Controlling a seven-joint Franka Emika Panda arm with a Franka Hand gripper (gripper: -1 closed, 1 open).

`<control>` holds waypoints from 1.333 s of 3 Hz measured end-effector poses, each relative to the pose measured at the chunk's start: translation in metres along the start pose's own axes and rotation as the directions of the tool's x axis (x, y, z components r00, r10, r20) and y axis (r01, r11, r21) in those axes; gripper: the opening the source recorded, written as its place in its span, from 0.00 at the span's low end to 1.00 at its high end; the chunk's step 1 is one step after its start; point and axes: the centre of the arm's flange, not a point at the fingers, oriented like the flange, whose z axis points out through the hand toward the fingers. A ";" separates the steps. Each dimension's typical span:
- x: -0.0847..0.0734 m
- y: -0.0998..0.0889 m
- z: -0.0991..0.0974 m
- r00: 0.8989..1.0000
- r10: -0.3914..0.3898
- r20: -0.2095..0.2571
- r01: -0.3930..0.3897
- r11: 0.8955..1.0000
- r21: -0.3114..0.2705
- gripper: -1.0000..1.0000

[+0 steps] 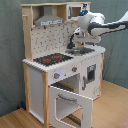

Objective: Play with the kitchen

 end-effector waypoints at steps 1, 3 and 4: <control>0.007 0.021 0.007 0.998 -0.050 -0.034 0.051 0.998 0.027 1.00; 0.041 0.046 0.045 0.986 -0.124 -0.115 0.133 0.988 0.080 1.00; 0.061 0.053 0.056 0.976 -0.150 -0.160 0.164 0.983 0.080 1.00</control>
